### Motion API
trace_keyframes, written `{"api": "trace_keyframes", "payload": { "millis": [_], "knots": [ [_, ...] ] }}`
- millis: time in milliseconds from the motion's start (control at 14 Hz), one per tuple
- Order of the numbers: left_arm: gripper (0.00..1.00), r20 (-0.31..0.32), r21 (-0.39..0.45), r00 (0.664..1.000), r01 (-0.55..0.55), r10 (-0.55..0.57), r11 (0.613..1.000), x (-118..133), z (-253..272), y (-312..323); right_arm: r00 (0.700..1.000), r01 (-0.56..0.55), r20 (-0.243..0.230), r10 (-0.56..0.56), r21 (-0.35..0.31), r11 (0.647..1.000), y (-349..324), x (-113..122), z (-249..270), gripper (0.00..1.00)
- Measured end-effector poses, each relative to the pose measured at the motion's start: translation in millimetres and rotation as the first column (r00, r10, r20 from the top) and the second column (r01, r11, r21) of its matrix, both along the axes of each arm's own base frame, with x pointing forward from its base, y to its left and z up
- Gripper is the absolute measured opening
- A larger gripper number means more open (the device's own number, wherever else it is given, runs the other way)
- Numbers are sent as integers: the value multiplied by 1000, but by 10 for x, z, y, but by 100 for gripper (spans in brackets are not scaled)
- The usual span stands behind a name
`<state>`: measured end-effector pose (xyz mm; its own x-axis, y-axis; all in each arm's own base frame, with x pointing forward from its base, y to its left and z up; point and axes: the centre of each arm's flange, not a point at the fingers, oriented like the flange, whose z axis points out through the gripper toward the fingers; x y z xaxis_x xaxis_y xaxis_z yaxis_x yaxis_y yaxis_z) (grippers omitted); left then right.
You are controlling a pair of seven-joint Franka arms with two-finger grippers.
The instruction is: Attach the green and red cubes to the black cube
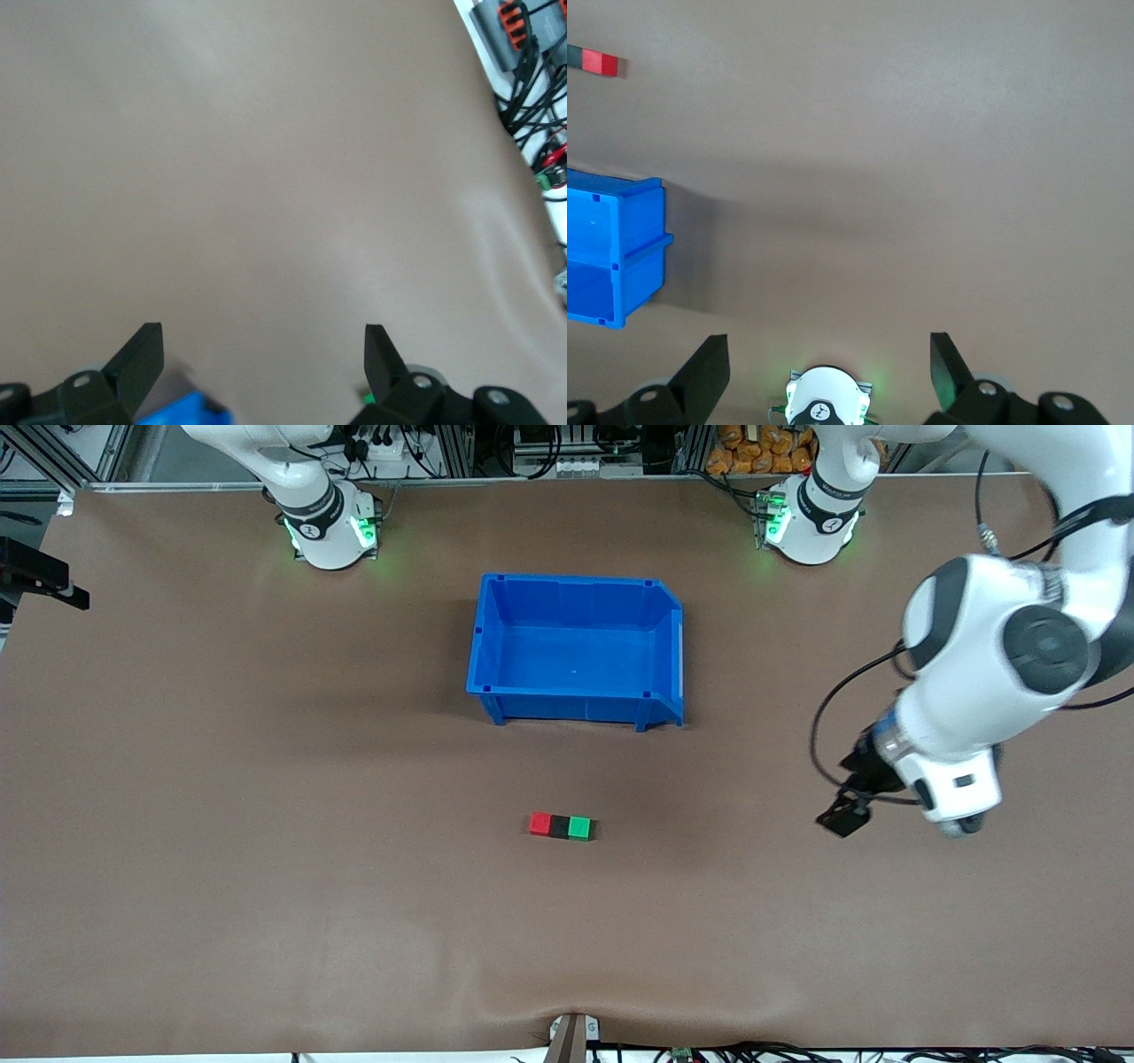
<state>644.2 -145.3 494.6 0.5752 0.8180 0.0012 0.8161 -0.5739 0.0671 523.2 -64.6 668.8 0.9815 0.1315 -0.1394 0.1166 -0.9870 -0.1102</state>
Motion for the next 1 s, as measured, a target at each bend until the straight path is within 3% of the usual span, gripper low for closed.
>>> {"api": "trace_keyframes", "payload": {
  "millis": [286,500,714,1000],
  "knots": [
    [100,-14,-18,979,201,-202,979,-164,412,717,1000,13,-22,-13,-28,1000,-81,-8,-79,100],
    [100,-20,-19,925,379,-379,925,-352,709,1112,1000,18,-24,-19,-31,999,-106,-4,-105,100],
    [100,-26,-18,840,541,-542,841,-500,872,1139,999,33,-21,-33,-34,999,-107,0,-104,100],
    [100,-37,-16,690,723,-723,691,-696,1064,981,999,49,-21,-50,-37,998,-100,3,-103,100]
  ]
}}
